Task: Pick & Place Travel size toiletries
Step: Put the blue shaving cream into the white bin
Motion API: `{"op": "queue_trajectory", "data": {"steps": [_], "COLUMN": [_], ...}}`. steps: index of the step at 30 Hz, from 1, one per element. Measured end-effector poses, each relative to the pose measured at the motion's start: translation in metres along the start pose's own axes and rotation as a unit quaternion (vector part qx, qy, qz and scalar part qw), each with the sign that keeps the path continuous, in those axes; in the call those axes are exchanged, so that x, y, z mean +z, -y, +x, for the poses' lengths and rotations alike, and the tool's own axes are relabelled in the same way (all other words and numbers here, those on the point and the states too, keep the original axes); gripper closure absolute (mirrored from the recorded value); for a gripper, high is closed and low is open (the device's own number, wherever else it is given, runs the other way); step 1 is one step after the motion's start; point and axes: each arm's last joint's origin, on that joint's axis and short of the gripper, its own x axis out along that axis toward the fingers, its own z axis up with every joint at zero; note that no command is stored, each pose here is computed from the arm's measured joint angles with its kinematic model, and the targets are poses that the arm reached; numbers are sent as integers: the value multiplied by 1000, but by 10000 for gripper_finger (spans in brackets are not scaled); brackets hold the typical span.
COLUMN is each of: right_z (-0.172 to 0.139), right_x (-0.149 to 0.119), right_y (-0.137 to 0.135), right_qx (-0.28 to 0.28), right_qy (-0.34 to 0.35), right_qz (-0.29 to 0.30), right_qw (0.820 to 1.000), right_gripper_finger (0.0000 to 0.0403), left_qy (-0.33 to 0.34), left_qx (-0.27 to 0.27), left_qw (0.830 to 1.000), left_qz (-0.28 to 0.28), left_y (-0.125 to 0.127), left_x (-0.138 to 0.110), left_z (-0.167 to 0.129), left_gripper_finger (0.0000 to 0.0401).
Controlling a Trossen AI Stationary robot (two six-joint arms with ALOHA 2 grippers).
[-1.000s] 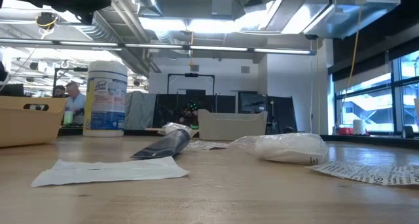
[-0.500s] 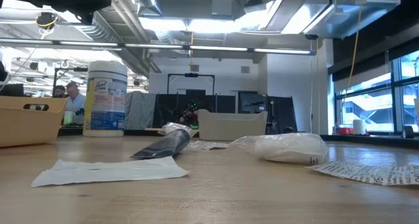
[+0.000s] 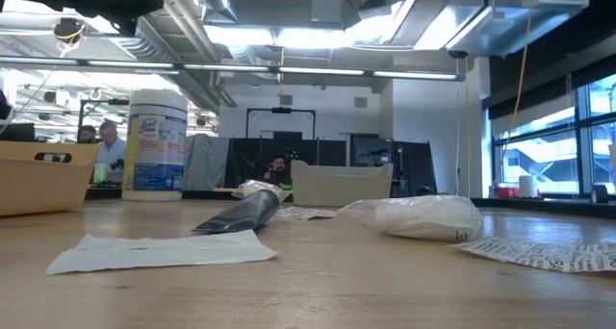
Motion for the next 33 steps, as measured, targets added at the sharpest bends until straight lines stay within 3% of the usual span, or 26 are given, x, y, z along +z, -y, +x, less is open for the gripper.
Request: {"op": "queue_trajectory", "data": {"steps": [10, 22, 33], "right_z": [10, 48, 62], "right_x": [22, 16, 14], "right_y": [-14, -21, -19], "right_qx": [-14, -1, -11], "right_qy": [-14, -64, -76], "right_qz": [-14, -22, -14], "right_qw": [1000, 998, 997], "right_gripper_finger": [403, 403, 401], "left_qy": [0, 0, 0], "left_qx": [0, 0, 0], "left_qw": [1000, 1000, 1000], "left_qz": [0, 0, 0], "left_y": [0, 0, 0], "left_x": [0, 0, 0], "left_z": [0, 0, 0], "left_gripper_finger": [319, 319, 319]}}
